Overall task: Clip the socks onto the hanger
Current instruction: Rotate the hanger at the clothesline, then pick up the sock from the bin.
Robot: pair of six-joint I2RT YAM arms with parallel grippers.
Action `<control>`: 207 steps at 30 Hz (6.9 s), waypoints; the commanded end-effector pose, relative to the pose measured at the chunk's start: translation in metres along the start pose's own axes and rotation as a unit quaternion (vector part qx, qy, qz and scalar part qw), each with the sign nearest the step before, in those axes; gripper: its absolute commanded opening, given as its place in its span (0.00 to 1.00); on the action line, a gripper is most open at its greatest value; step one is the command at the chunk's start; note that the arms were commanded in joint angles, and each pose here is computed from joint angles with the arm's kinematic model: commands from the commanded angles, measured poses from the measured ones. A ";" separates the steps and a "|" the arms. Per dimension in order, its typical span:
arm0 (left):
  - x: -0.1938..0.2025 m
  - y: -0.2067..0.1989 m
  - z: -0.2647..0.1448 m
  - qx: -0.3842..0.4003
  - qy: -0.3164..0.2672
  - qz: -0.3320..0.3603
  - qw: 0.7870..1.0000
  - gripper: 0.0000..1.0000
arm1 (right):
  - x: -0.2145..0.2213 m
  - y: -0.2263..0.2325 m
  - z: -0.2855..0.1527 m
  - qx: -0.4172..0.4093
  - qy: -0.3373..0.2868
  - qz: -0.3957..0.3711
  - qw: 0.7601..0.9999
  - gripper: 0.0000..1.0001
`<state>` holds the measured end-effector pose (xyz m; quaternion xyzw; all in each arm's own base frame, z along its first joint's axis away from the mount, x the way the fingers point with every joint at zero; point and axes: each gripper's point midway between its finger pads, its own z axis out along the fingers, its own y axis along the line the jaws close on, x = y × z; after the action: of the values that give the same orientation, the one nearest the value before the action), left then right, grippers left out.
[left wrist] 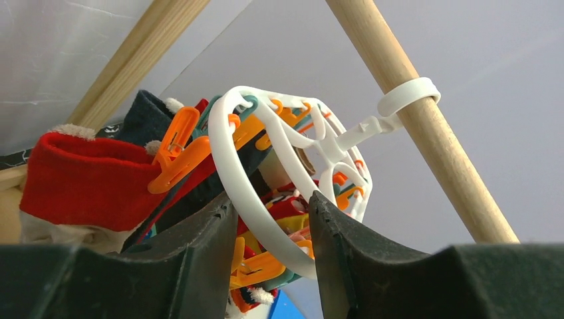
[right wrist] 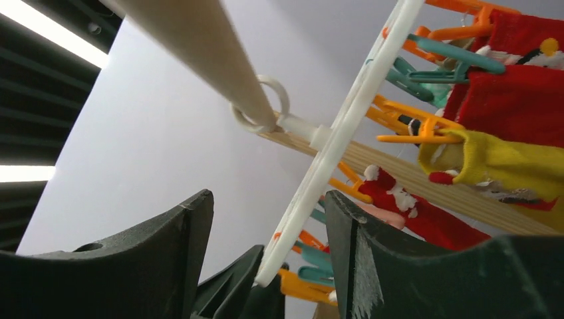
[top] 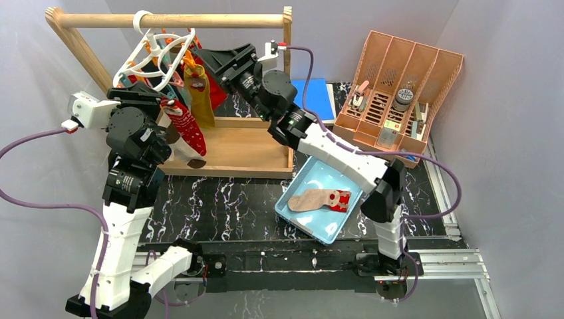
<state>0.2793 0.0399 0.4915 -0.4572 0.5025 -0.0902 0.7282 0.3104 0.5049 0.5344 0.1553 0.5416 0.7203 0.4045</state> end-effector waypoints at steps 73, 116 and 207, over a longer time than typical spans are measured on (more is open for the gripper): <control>-0.047 0.026 -0.027 -0.009 -0.041 0.049 0.998 0.66 | 0.095 -0.042 0.046 -0.048 0.064 0.109 0.991 0.32; 0.022 -0.034 0.013 0.022 0.029 -0.097 0.995 0.65 | -0.057 -0.009 -0.223 0.045 0.007 -0.297 0.954 0.66; 0.103 -0.060 0.005 0.154 0.219 -0.328 0.906 0.47 | -0.098 -0.124 -0.322 0.305 0.084 -0.458 0.831 0.76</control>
<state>0.3750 -0.0587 0.4788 -0.4514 0.4321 -0.5357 0.5678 0.2120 0.2641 0.3709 -0.0768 0.7149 0.3314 0.6109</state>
